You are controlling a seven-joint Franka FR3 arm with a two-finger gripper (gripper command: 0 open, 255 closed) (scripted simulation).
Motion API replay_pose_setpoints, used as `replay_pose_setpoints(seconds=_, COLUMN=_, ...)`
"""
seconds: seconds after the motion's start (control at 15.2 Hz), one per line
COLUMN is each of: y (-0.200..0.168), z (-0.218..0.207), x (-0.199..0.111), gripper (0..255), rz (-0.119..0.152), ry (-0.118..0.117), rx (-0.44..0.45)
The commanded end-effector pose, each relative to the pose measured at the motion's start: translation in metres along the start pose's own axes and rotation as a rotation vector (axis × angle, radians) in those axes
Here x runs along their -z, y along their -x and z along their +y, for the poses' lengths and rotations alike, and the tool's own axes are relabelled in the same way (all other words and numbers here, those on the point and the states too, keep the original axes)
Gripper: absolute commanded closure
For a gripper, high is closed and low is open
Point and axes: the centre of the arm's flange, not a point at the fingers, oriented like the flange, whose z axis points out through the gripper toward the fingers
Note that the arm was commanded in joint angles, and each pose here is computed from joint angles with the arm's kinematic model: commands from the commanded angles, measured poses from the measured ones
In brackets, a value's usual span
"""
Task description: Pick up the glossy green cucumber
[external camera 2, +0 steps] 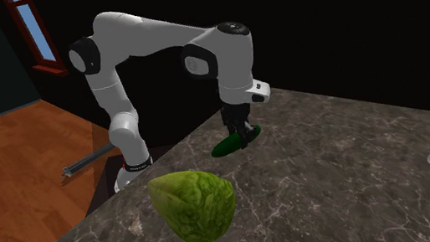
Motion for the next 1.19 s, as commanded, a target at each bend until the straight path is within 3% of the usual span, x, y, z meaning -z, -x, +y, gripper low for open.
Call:
replay_pose_setpoints(seconds=0.0, y=0.0, z=0.0, x=-0.001, gripper=255, rz=-0.001, ry=-0.001, rx=0.0)
replay_pose_setpoints(seconds=0.4, y=0.0, z=0.0, x=-0.001, gripper=255, rz=-0.001, ry=-0.001, rx=0.0)
replay_pose_setpoints(seconds=1.12, y=-0.004, z=-0.006, x=0.057, gripper=255, rz=-0.001, ry=-0.001, rx=0.0)
